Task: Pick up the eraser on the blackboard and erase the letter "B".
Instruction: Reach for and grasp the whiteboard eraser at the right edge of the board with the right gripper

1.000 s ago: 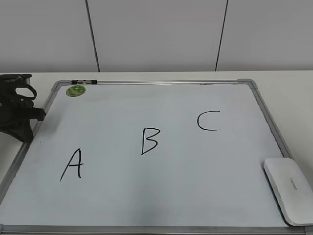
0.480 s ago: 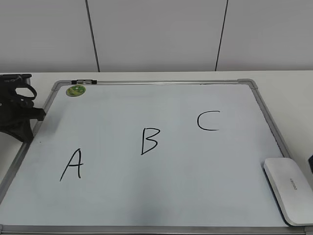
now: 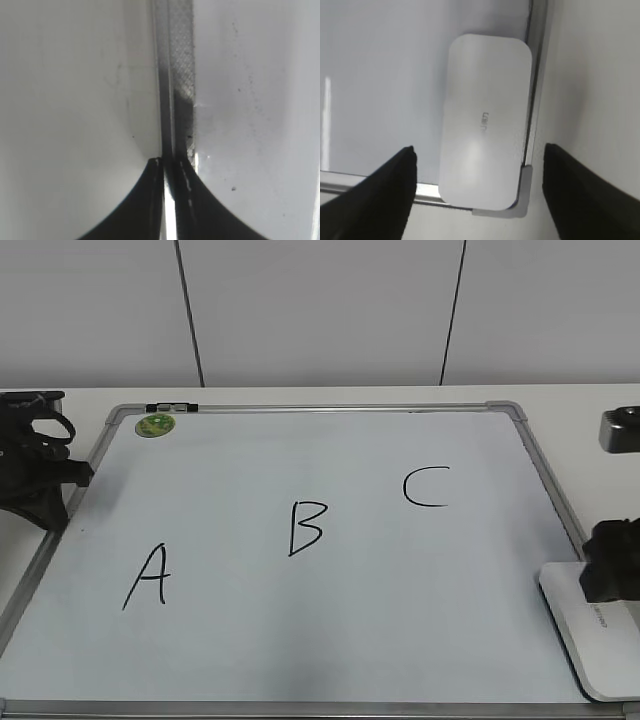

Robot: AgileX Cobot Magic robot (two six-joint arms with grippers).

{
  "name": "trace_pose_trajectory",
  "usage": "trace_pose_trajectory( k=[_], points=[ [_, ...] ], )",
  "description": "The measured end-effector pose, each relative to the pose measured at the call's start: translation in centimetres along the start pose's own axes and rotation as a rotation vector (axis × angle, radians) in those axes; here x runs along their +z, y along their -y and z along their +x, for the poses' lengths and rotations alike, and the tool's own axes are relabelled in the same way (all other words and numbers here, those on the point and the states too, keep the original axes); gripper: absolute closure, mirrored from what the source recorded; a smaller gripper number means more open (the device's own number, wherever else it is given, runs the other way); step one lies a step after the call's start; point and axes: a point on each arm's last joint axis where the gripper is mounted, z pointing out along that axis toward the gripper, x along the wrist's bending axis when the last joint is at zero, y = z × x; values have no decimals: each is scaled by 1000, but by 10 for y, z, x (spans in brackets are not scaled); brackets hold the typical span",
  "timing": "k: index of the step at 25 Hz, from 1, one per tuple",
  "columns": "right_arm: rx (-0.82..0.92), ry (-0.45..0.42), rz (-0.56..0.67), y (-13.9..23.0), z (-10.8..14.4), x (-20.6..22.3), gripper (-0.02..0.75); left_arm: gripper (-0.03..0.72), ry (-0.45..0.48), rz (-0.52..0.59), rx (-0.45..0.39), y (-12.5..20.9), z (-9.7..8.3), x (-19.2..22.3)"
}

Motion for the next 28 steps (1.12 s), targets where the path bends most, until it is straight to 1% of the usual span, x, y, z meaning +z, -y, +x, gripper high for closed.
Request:
trace_pose_trajectory(
  k=[2, 6, 12, 21, 25, 28],
  points=[
    [3, 0, 9, -3, 0, 7, 123, 678, 0, 0, 0, 0, 0, 0],
    [22, 4, 76, -5, 1, 27, 87, 678, 0, 0, 0, 0, 0, 0],
    [56, 10, 132, -7, 1, 52, 86, 678, 0, 0, 0, 0, 0, 0],
    [83, 19, 123, -13, 1, 66, 87, 678, 0, 0, 0, 0, 0, 0],
    [86, 22, 145, -12, 1, 74, 90, 678, 0, 0, 0, 0, 0, 0],
    [86, 23, 152, -12, 1, 76, 106, 678, 0, 0, 0, 0, 0, 0]
  ],
)
